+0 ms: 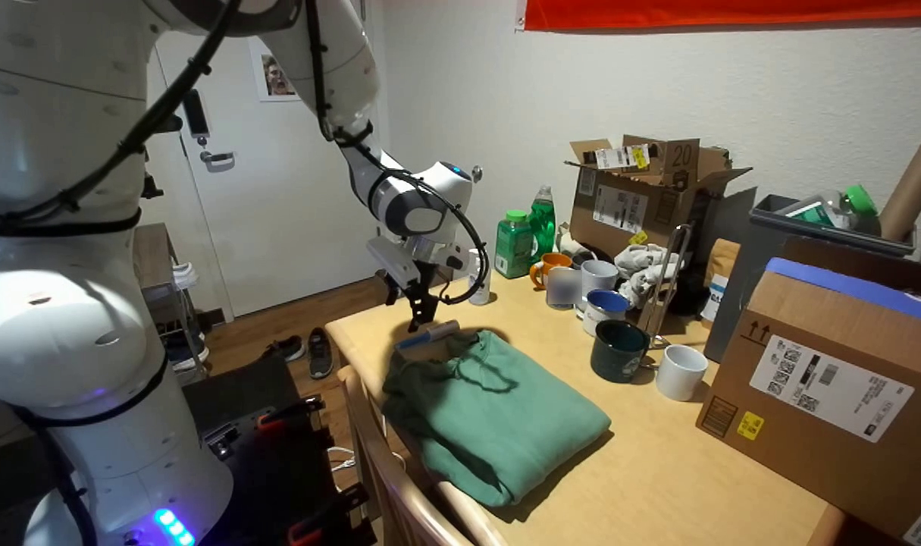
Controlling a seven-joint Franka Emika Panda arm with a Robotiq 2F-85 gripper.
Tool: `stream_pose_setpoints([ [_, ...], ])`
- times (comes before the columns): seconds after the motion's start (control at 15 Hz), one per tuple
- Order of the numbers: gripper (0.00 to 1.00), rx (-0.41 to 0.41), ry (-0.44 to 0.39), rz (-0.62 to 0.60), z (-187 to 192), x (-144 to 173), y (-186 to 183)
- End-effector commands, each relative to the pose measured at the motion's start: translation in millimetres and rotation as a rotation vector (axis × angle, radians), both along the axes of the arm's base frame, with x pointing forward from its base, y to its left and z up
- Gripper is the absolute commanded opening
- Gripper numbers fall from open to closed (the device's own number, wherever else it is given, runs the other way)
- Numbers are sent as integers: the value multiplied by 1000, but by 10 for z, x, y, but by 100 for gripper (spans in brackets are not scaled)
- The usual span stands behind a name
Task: Pick the object next to the sweater and rub it against the sweater
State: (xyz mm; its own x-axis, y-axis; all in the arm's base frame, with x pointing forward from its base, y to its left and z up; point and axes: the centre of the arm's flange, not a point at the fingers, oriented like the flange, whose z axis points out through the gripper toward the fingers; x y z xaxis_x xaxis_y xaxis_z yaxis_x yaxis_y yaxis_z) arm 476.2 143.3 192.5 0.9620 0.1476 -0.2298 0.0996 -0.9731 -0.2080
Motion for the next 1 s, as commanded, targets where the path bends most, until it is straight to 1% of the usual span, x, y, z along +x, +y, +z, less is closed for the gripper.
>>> stream_pose_setpoints([
  [0.0,100,5,-8,-30,-147,41,44],
  [0.4,100,-29,-44,-127,-521,107,53],
  [0.73,100,-48,-66,-167,-654,162,72],
  [0.8,75,-52,-66,-173,-662,173,79],
  [0.87,74,-56,-62,-172,-677,182,84],
  [0.93,68,-62,-59,-174,-692,187,81],
])
